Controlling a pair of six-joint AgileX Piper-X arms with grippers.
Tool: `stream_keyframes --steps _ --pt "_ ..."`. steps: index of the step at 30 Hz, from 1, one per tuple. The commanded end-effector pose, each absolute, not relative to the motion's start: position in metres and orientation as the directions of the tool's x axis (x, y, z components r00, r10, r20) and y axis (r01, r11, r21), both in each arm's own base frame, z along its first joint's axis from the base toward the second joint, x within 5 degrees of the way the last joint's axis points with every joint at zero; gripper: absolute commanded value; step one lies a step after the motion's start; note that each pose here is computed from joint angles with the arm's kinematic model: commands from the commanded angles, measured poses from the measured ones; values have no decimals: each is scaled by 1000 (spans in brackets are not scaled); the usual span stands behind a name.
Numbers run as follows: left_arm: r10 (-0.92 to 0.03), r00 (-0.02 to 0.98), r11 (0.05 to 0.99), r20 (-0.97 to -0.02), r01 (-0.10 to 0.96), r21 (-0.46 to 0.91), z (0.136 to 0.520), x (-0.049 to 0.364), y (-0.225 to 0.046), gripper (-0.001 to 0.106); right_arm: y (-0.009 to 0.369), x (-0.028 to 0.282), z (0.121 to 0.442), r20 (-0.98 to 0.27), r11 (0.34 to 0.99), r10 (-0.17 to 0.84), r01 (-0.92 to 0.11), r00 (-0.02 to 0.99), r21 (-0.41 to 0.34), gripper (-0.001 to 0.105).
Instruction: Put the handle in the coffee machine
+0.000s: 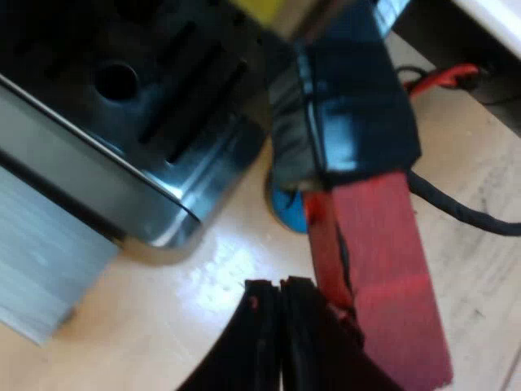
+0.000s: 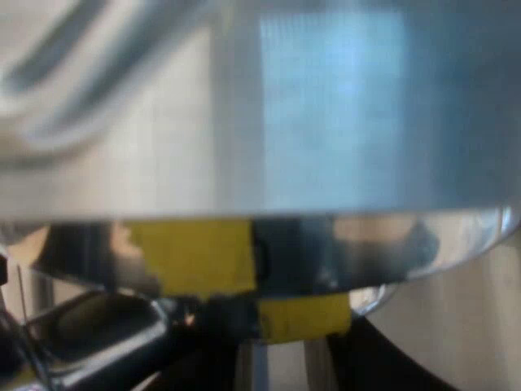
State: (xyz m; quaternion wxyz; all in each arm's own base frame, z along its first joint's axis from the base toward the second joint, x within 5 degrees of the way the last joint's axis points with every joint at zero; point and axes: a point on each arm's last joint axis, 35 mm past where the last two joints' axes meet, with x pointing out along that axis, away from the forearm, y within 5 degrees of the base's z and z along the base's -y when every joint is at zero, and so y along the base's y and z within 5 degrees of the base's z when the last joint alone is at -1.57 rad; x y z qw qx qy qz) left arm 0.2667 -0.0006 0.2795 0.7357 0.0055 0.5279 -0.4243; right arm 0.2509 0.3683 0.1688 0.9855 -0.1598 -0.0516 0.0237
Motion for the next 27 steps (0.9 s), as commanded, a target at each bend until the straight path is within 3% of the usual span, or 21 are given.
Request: stream_keyframes --steps 1,5,11,16,27 --pt "-640 48 628 -767 607 -487 279 260 -4 1 361 239 253 224 989 60 -28 973 -143 19" --pt "-712 52 601 -700 560 -570 281 260 -6 1 360 239 252 212 991 24 5 977 -136 19" --pt "-718 13 580 -696 565 -587 280 258 -19 1 361 237 252 208 990 24 5 978 -139 19" --pt "-717 -36 546 -696 592 -593 280 256 -37 1 368 227 249 137 965 47 -9 989 -262 19" --pt "-707 -12 574 -707 574 -584 287 253 -39 1 346 203 252 48 959 85 -68 995 -276 19"
